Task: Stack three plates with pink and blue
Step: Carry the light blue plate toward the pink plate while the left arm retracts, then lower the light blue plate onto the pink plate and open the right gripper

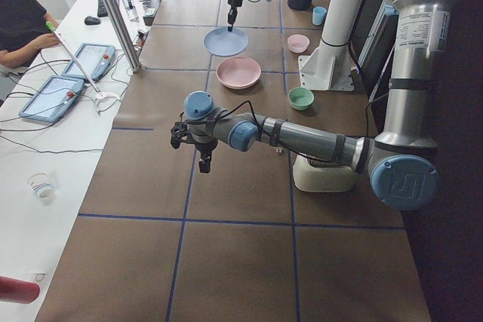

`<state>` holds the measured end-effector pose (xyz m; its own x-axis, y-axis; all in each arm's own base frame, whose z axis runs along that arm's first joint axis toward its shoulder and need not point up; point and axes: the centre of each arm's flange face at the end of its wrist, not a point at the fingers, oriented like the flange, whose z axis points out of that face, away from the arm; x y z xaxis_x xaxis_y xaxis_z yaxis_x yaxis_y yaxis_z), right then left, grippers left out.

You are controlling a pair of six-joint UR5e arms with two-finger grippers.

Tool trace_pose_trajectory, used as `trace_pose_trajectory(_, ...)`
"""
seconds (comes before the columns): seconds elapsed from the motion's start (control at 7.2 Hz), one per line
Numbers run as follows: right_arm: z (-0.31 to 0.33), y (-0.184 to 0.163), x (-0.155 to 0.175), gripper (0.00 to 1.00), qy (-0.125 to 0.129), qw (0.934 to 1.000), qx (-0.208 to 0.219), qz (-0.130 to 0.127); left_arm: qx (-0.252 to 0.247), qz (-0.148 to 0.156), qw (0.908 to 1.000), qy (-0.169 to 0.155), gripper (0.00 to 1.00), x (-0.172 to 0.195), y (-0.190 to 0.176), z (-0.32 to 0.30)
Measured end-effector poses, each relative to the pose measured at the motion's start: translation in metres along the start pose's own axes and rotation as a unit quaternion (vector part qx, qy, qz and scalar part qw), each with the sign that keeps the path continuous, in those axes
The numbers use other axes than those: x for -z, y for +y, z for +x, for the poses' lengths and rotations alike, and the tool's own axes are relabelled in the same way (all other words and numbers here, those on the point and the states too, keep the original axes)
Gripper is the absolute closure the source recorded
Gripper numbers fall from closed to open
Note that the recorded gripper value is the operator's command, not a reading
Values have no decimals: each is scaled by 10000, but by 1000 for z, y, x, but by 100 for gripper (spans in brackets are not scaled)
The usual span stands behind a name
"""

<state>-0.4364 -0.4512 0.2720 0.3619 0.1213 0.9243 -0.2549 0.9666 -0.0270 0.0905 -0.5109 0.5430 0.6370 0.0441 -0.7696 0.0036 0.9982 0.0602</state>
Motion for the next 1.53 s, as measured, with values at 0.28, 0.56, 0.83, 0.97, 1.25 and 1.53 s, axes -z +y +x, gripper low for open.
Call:
trace_pose_trajectory(0.28, -29, 41, -28, 99, 126, 9998, 166, 46, 11, -15, 10000, 7, 0, -2, 2, -3)
trace_pose_trajectory(0.56, -34, 61, -41, 99, 181, 9995, 248, 43, 23, -38, 10000, 65, 0, -1, 2, -3)
trace_pose_trajectory(0.83, -35, 69, -46, 98, 198, 9994, 278, 8, 25, -44, 9999, 87, 0, -1, 2, -3)
trace_pose_trajectory(0.97, -36, 70, -47, 73, 203, 9994, 284, -3, 28, -44, 9999, 89, 0, -1, 2, -3)
trace_pose_trajectory(1.25, -40, 69, -50, 0, 198, 9994, 285, 4, 30, -45, 9999, 90, 0, -1, 2, -3)
trace_pose_trajectory(1.53, -44, 66, -54, 0, 203, 9994, 279, 19, 26, -44, 9999, 86, 0, -1, 2, -3)
